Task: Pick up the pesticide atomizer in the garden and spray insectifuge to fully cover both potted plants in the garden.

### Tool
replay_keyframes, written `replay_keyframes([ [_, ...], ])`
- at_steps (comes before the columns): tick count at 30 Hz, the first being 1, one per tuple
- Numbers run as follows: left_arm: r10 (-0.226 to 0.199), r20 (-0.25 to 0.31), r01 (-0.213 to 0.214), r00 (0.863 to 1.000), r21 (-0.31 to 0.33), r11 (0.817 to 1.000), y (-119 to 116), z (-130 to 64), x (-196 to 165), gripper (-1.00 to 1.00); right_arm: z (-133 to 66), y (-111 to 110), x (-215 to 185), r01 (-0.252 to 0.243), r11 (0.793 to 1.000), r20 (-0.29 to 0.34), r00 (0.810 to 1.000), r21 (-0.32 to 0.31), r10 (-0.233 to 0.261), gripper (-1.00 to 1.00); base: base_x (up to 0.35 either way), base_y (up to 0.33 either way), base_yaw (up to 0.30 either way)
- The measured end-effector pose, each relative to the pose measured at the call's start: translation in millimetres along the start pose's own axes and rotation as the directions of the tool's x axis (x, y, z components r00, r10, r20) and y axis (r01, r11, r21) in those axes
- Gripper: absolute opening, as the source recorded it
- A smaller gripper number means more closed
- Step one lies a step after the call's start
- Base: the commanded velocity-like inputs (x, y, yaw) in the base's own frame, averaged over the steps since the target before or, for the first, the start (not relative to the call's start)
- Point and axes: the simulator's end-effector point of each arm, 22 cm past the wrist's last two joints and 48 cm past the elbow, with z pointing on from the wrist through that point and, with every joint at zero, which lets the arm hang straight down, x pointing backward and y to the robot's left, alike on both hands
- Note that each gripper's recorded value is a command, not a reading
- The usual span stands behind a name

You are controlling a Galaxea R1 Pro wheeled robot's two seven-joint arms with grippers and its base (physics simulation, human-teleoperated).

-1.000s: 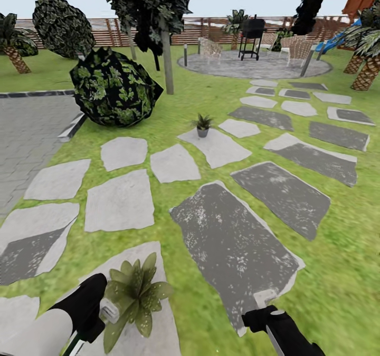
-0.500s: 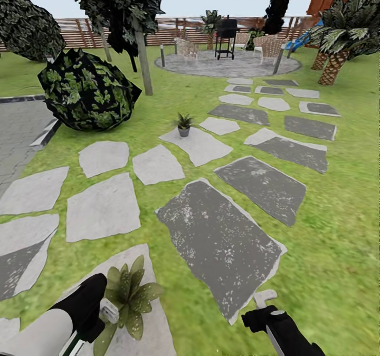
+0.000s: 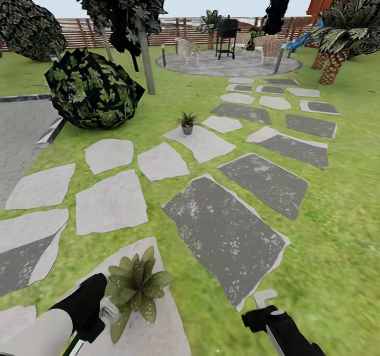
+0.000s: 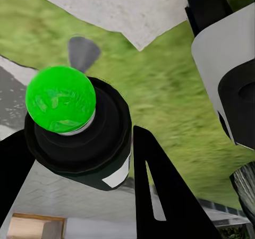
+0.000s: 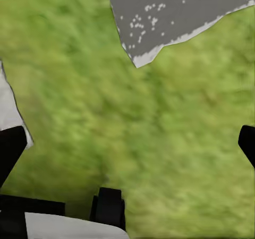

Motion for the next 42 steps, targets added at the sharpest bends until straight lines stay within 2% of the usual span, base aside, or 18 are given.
replay_keyframes([
  [8,0.000,0.000,0.000,1.000,-0.001,1.000,0.1,-0.2,0.2,-1.00,-0.2,0.0,0.1,0.000,1.000,0.000,1.000,0.000,0.000,1.00,-0.058,0.329,-0.034],
  [20,0.000,0.000,0.000,1.000,-0.001,1.000,0.0,-0.2,0.1,-1.00,-0.3,-0.1,0.2,0.000,1.000,0.000,1.000,0.000,0.000,1.00,0.000,0.336,-0.287],
  [35,0.001,0.001,-0.001,1.000,-0.001,1.000,0.0,-0.2,0.0,-1.00,-0.3,-0.2,0.2,0.000,1.000,0.000,1.000,0.000,0.000,1.00,0.000,0.018,-0.299],
  [42,0.000,0.000,0.000,1.000,0.000,1.000,0.1,-0.1,0.0,-1.00,0.0,0.3,0.1,0.002,1.000,0.000,1.000,0.000,-0.002,1.00,-0.131,0.176,-0.041],
])
